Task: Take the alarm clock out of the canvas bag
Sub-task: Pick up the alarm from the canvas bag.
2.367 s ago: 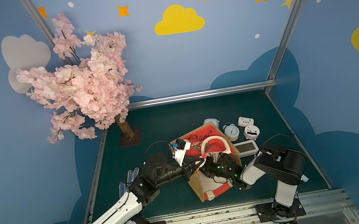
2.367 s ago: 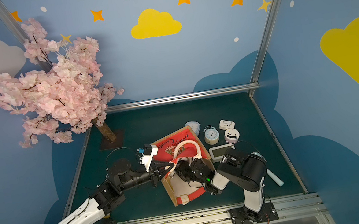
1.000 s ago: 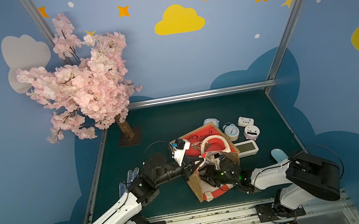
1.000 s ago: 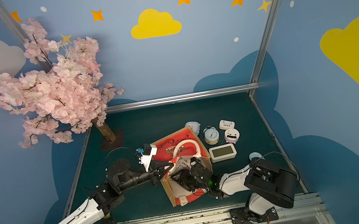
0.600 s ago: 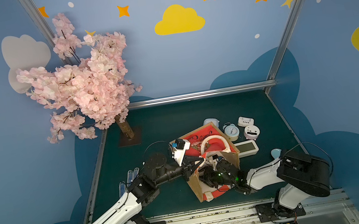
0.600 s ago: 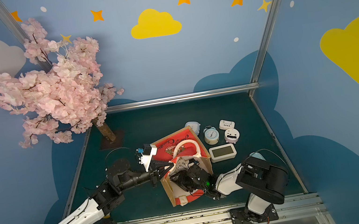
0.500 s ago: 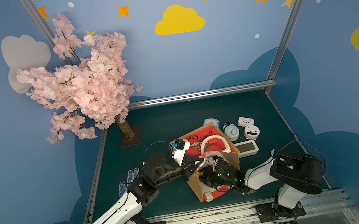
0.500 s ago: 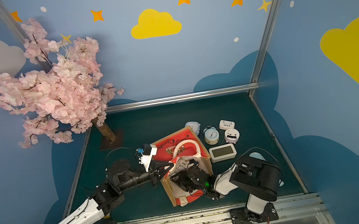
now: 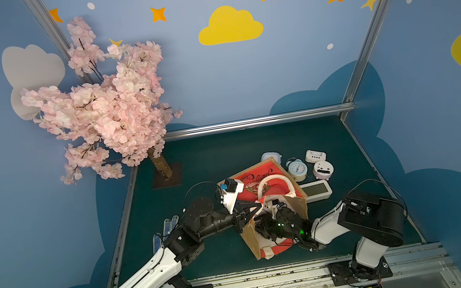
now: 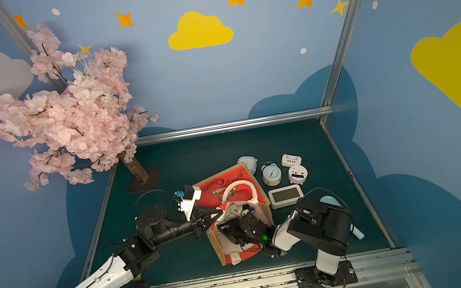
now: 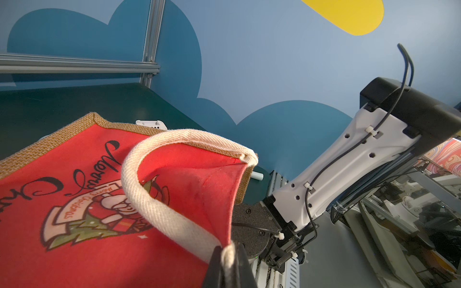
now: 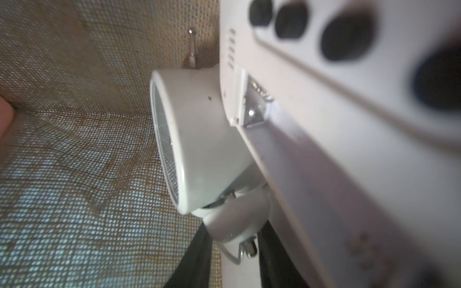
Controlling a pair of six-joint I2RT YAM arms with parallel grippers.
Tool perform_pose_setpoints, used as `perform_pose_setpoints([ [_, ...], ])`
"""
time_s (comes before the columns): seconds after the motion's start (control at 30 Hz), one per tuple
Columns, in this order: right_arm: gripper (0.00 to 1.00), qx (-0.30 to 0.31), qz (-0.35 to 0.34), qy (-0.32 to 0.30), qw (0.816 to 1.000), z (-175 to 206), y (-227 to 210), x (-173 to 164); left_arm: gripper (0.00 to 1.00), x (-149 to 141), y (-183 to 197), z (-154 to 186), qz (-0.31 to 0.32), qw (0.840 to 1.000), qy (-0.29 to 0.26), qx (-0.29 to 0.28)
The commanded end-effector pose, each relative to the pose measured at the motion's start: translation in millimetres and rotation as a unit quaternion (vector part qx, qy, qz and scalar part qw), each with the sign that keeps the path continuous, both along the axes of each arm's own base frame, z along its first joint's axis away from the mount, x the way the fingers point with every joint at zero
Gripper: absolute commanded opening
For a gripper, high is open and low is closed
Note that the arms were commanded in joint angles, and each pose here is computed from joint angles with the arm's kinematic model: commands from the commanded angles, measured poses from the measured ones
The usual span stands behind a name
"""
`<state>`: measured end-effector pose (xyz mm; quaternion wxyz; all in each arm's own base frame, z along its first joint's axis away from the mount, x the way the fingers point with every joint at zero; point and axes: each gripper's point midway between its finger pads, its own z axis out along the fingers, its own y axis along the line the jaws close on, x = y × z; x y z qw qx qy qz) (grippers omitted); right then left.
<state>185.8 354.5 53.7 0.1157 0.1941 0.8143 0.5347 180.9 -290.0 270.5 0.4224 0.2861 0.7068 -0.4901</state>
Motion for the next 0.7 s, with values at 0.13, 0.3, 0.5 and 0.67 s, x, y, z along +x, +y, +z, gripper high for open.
perform_pose_setpoints([
  [0.13, 0.22, 0.022, -0.010, -0.009, 1.000, 2, 5, 4, 0.10, 0, 1, 26, 0.001, 0.999, -0.031, -0.030],
  [0.3, 0.17, 0.020, -0.021, -0.008, 1.000, 0, 0, 5, 0.10, 0, 3, 26, 0.004, 0.999, -0.032, -0.030],
  [0.5, 0.07, 0.015, -0.031, -0.012, 0.999, 3, -10, 6, 0.10, 0, 3, 25, 0.005, 0.999, -0.032, -0.030],
  [0.67, 0.00, 0.005, -0.037, -0.013, 0.999, 6, -18, 6, 0.10, 0, 3, 25, 0.006, 0.999, -0.033, -0.029],
])
